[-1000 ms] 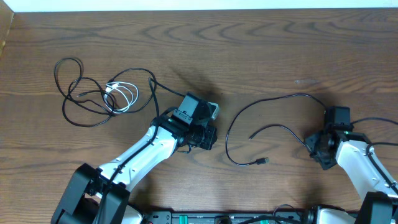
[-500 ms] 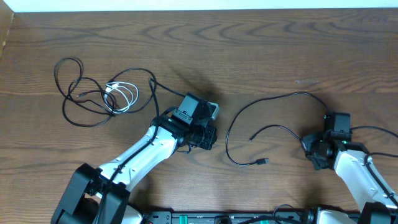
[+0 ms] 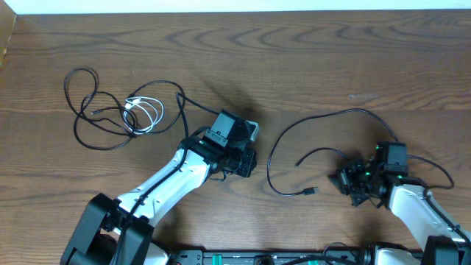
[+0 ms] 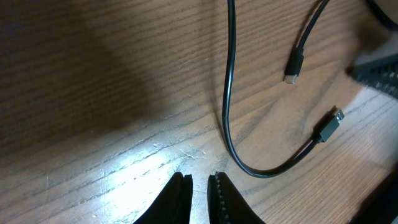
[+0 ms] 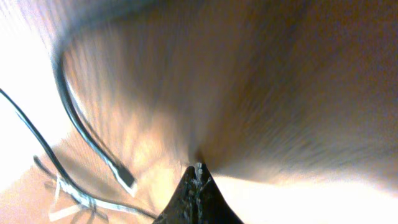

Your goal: Untangle cables

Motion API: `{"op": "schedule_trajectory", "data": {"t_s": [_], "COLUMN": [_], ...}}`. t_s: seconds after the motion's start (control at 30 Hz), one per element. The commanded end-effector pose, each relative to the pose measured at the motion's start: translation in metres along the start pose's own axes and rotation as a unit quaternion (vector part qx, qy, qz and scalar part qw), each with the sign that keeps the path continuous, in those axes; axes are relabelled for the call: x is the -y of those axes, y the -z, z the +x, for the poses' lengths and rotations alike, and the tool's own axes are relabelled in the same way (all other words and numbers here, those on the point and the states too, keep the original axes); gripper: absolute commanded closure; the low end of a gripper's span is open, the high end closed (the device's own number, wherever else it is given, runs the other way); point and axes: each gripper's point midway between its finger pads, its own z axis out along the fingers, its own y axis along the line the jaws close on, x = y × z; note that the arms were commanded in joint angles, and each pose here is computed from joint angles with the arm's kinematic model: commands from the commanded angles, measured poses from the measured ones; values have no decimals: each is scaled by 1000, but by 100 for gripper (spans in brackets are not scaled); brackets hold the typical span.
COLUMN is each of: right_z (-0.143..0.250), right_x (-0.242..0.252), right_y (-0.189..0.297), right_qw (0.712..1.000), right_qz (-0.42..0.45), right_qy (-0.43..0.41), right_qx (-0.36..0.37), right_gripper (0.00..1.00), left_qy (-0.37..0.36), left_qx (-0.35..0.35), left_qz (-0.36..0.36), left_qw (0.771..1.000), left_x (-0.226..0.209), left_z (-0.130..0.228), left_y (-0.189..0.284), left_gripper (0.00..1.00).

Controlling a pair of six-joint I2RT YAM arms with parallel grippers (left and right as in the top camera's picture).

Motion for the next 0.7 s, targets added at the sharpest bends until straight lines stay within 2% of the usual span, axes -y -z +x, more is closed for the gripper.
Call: {"op": "schedule_trajectory", "data": {"t_s": [0.0, 0.67], "right_z": [9, 69], "right_x": [66, 4], "right_y": [-18, -51], "right_qw": [994, 989], "right_qz": [110, 24], "right_qy": [-9, 143], "right_qx": [9, -19], "right_gripper": [99, 99], "left_qy": [-1, -1], "left_qx": [-7, -7], "left_qz": [-5, -5], "left_qw": [1000, 1000], "left_x": [-3, -3], "left_z": [5, 5], "left_y": [-3, -3], "left_gripper": [85, 85]}}
